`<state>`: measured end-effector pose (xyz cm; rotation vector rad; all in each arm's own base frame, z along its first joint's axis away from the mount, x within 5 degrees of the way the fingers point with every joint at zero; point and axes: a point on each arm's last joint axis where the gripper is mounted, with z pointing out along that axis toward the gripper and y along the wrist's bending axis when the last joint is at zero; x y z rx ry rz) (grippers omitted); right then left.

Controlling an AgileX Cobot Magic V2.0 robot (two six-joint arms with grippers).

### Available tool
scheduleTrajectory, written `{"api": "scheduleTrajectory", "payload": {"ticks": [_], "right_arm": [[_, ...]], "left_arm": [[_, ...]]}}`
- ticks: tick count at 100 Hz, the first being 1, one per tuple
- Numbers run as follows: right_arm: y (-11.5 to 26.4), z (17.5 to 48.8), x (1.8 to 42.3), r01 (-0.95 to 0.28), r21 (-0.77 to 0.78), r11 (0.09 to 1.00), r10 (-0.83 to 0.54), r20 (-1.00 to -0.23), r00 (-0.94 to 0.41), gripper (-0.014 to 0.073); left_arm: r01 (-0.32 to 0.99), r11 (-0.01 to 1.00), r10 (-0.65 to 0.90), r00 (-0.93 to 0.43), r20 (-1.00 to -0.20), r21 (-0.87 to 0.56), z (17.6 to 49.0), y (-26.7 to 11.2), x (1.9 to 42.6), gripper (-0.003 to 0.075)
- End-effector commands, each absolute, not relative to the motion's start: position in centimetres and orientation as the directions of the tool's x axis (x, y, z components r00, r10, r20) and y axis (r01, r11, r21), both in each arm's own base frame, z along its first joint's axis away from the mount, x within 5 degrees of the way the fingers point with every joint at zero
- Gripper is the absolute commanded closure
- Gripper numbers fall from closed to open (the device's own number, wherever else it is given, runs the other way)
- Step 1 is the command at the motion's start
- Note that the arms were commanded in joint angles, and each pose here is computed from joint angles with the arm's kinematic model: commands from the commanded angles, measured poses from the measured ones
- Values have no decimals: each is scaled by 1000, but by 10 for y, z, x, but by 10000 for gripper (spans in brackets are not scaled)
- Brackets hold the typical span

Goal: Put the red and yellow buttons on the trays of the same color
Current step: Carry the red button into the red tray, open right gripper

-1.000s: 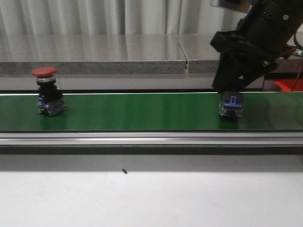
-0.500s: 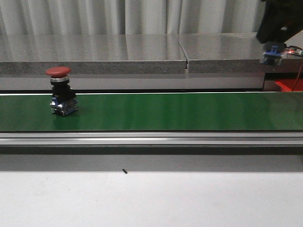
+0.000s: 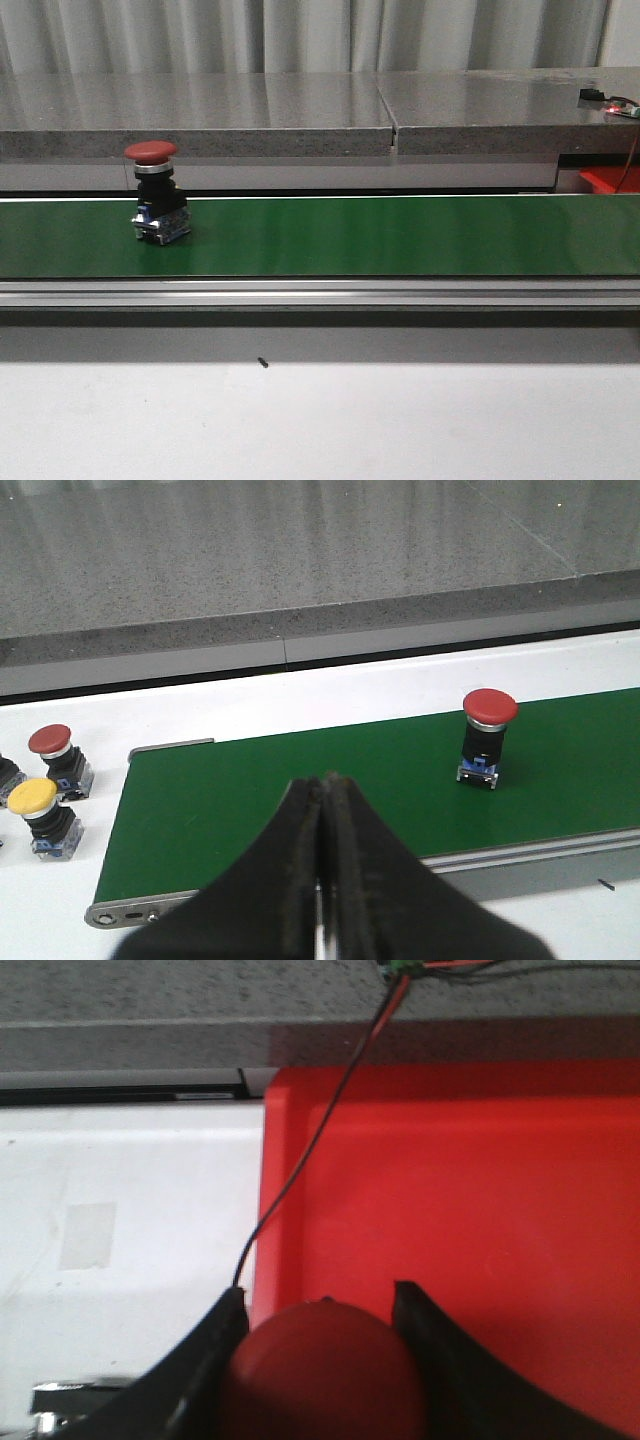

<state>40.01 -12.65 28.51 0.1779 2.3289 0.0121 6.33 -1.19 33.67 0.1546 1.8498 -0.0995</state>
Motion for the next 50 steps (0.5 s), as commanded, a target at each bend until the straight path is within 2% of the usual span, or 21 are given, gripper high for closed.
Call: {"api": "scheduleTrajectory", "payload": {"ticks": [1, 23, 50], "right_arm": [[-136, 307, 406, 169, 21, 985, 114, -816, -567, 508], [-147, 275, 425, 206, -2, 979, 116, -822, -558, 508], [-152, 243, 435, 213, 4, 977, 133, -791, -598, 508]], "left_arm": [[158, 987, 35, -190, -981, 5, 350, -12, 64, 741], [158, 987, 35, -190, -981, 5, 350, -12, 64, 741], [158, 987, 35, -190, -981, 5, 350, -12, 64, 741]]}}
